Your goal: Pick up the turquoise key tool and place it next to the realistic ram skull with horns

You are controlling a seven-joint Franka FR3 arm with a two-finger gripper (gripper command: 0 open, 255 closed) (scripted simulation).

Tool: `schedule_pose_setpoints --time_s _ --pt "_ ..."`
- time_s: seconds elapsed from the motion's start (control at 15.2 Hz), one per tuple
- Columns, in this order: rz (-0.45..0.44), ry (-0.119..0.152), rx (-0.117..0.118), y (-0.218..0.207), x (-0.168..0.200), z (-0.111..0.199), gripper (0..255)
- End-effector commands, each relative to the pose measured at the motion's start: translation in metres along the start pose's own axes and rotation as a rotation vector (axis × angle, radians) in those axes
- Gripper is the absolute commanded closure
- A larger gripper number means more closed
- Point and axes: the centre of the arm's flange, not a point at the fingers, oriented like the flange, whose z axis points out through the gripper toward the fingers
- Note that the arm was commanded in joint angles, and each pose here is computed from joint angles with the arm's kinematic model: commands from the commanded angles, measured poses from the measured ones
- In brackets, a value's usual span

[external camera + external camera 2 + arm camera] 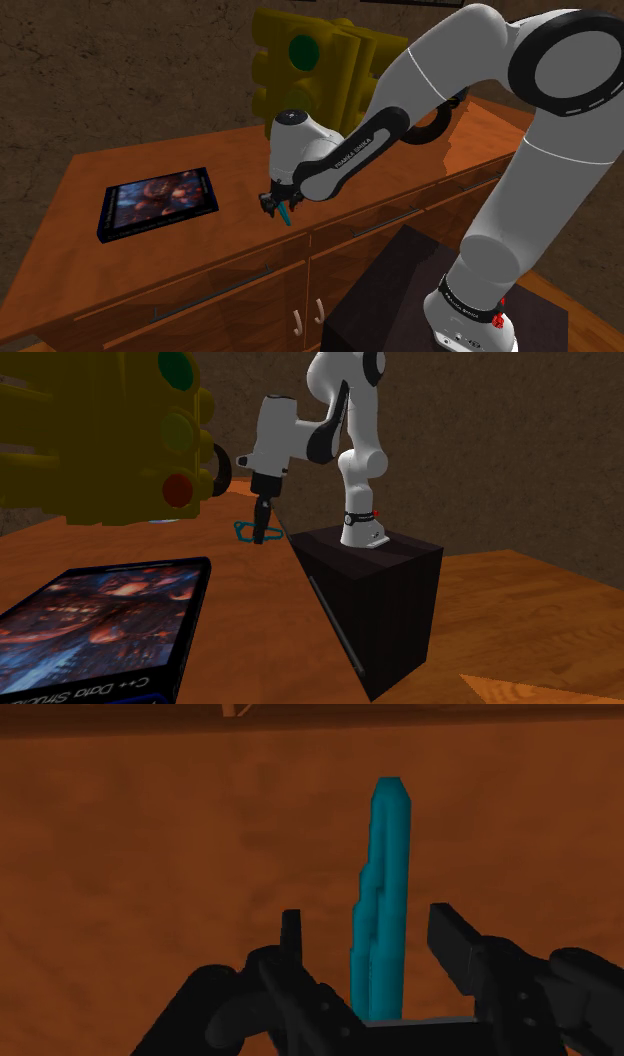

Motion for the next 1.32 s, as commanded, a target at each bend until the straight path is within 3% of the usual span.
schedule_pose_setpoints --time_s 0.0,0.53,1.25 --pt "0.0 0.0 0.0 0.0 0.0 0.0 255" --pt "0.0 0.0 0.0 0.0 0.0 0.0 255" --pt "0.0 0.0 0.0 -0.001 0.013 -0.057 255"
